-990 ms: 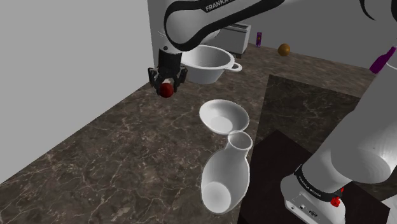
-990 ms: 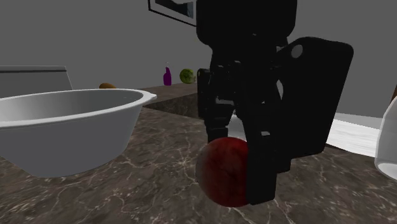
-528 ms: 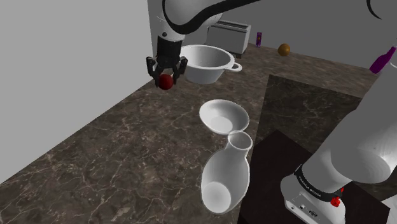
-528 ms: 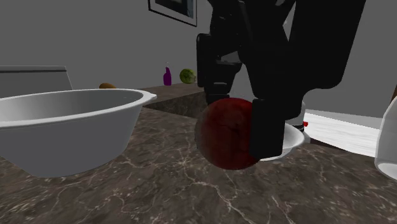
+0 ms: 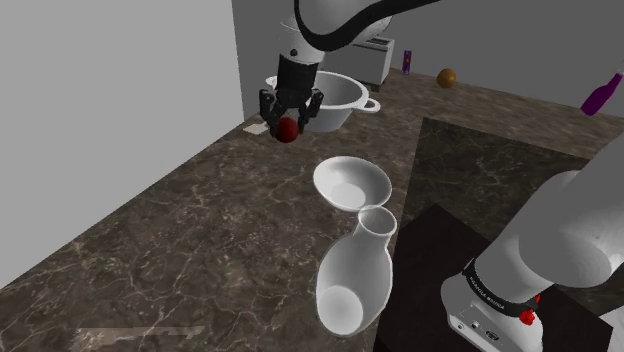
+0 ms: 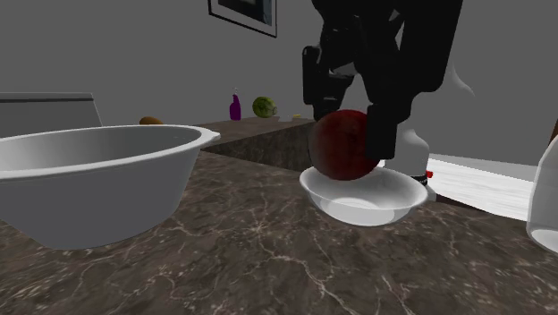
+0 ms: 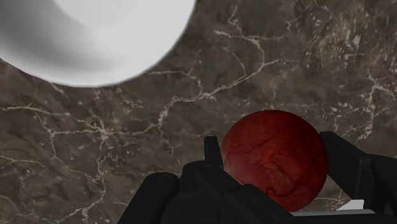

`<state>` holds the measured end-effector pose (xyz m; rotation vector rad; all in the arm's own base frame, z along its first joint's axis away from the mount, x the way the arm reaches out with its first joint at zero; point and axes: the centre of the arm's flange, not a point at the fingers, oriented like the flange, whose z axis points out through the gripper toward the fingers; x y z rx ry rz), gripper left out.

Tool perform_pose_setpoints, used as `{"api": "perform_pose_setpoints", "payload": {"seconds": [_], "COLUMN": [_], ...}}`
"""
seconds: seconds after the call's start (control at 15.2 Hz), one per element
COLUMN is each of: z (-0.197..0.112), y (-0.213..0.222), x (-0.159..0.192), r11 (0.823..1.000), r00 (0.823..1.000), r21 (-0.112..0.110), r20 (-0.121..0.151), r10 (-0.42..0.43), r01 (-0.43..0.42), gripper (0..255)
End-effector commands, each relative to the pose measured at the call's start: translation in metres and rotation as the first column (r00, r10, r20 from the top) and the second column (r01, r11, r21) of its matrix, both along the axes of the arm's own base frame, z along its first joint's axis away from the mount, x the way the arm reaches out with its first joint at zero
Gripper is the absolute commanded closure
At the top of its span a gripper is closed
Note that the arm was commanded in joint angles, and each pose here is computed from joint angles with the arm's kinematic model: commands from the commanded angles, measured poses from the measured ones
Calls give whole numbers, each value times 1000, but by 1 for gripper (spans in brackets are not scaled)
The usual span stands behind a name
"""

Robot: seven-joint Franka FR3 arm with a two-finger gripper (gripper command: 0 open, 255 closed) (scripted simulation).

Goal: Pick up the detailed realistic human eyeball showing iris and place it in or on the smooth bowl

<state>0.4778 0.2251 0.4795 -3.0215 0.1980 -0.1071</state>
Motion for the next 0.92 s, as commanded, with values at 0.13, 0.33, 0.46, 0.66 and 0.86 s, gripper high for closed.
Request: {"api": "perform_pose_setpoints", "payload": {"seconds": [0.13, 0.33, 0.46, 0.66, 0.86], "z": [1, 1, 1, 2, -9], "y": [-33, -57, -74, -98, -106], "x": [-43, -74, -95, -126, -137], "r11": [1000, 1000, 1000, 1000, 1000], "r00": [1000, 1000, 1000, 1000, 1000], "r21": [1, 1, 1, 1, 1], "r20": [0, 0, 0, 0, 0], "r10": [0, 0, 0, 0, 0], "r01": [0, 0, 0, 0, 0], "gripper": [255, 255, 255, 255, 255]}}
